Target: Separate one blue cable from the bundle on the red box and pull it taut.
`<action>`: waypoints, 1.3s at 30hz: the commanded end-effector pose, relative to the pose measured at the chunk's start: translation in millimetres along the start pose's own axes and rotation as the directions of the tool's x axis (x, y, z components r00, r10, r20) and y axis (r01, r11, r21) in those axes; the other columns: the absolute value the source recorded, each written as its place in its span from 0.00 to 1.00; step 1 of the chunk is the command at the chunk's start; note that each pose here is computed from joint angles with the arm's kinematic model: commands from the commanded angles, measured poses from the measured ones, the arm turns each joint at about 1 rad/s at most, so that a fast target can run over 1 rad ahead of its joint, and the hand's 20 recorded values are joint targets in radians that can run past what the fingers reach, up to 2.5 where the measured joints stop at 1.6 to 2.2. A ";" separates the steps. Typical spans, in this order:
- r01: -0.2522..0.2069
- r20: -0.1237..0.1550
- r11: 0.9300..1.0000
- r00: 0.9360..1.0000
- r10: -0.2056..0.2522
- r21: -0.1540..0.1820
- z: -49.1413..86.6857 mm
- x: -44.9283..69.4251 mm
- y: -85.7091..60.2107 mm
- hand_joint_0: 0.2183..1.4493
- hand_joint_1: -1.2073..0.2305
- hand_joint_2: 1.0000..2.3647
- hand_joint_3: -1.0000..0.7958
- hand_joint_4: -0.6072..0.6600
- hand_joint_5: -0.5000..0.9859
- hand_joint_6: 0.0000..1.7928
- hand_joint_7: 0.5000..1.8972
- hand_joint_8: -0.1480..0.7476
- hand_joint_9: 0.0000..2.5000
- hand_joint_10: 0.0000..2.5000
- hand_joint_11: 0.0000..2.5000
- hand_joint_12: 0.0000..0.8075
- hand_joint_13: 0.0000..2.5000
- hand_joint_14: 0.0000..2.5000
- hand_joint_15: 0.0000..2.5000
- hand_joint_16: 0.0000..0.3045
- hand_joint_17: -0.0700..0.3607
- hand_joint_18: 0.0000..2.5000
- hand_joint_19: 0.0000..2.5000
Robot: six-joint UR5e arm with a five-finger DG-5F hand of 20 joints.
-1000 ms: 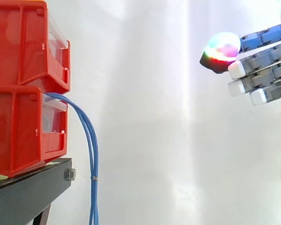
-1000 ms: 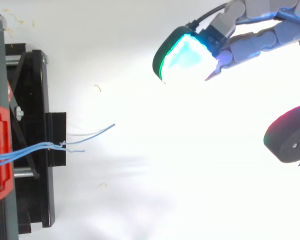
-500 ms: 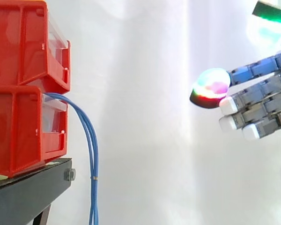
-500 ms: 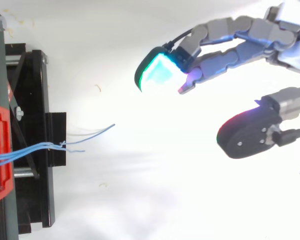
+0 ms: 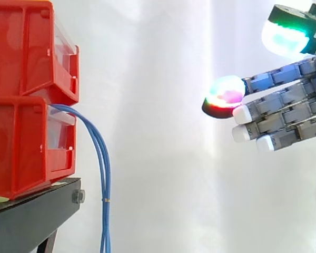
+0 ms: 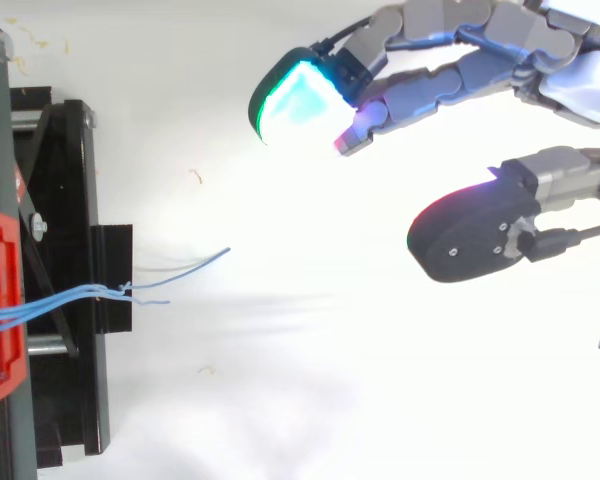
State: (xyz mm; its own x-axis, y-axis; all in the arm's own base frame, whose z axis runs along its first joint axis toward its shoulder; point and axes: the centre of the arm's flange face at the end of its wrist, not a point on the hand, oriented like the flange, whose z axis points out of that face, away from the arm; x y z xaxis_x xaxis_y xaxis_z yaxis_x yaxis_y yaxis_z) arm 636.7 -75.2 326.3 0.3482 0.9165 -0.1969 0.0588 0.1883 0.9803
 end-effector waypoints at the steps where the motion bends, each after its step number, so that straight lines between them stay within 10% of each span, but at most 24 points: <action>1: 0.022 0.010 1.000 1.000 -0.021 -0.022 2.4 0.3 2.7 0.27 0.40 0.00 0.28 0.64 0.21 0.28 0.16 0.48 0.30 0.00 0.10 0.39 0.24 0.00 0.10 0.13 0.37 0.22 0.13; 32: 0.048 0.050 0.999 0.998 -0.047 -0.015 19.6 14.5 -39.7 0.28 0.40 0.00 0.28 0.67 0.22 0.28 0.16 0.48 0.31 0.00 0.10 0.38 0.24 0.00 0.10 0.13 0.37 0.22 0.13; 39: 0.018 0.073 0.999 0.997 -0.016 -0.028 31.7 28.9 -73.4 0.28 0.40 0.00 0.28 0.67 0.22 0.28 0.16 0.48 0.31 0.00 0.10 0.38 0.24 0.00 0.09 0.13 0.36 0.22 0.13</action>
State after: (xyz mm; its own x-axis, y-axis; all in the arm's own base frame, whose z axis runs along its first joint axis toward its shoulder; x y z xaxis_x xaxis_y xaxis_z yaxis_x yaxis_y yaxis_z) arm 664.4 -75.6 266.1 0.4042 0.8824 -0.2406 0.0629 0.2356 0.9698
